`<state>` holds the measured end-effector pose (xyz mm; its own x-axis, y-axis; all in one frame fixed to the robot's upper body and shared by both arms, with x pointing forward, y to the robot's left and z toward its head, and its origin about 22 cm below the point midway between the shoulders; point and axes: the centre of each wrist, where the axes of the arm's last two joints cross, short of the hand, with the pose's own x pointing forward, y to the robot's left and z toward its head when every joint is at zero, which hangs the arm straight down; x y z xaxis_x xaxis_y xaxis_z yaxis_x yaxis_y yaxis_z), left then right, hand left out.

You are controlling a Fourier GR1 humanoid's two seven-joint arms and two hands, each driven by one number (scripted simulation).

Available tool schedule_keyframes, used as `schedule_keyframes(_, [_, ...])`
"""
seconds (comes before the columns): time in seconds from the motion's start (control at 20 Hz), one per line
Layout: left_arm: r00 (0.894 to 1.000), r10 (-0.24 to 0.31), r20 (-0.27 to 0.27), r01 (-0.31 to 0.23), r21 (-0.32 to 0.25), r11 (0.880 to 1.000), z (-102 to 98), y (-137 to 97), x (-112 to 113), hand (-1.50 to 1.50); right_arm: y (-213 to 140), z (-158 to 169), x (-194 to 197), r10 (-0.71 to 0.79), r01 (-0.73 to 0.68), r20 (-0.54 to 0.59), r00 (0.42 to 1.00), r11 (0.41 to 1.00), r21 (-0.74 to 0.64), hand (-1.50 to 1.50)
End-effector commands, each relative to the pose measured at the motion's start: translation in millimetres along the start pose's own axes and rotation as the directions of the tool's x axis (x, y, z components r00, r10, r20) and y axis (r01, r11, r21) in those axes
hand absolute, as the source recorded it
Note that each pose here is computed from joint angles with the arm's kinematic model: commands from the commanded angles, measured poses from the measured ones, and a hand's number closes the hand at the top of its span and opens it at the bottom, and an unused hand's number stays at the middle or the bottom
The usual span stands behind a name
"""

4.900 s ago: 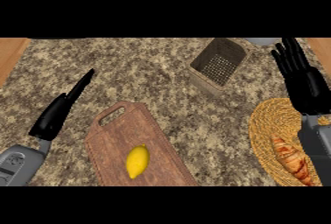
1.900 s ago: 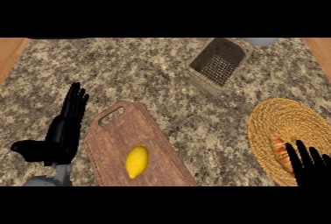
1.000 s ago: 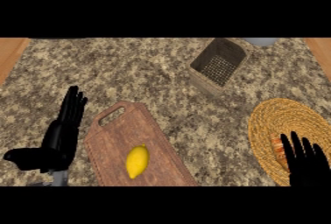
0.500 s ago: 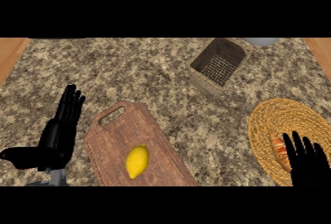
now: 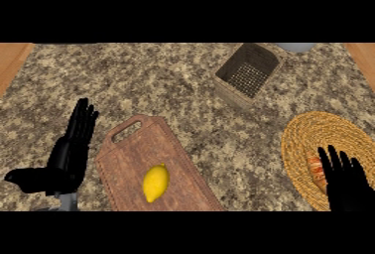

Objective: Pick the croissant from the placemat and place it in the basket

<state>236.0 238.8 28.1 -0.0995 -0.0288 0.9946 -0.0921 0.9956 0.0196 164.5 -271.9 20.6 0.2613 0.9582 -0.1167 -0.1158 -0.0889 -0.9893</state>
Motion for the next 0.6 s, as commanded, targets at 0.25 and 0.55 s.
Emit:
schedule_keyframes(0.25, [1.000, -0.003, -0.009, 0.003, -0.004, 1.000, -4.7, 2.7, -4.7, 0.00, 15.3, -15.9, -1.2, 0.009, -0.009, 0.001, 1.000, 1.000, 0.007, -1.50])
schedule_keyframes(0.55, [1.000, -0.008, -0.007, 0.008, -0.004, 1.000, -5.9, -9.7, 13.7, 0.00, 34.7, -12.3, -14.0, -0.015, 0.015, -0.020, 1.000, 1.000, 0.006, -1.50])
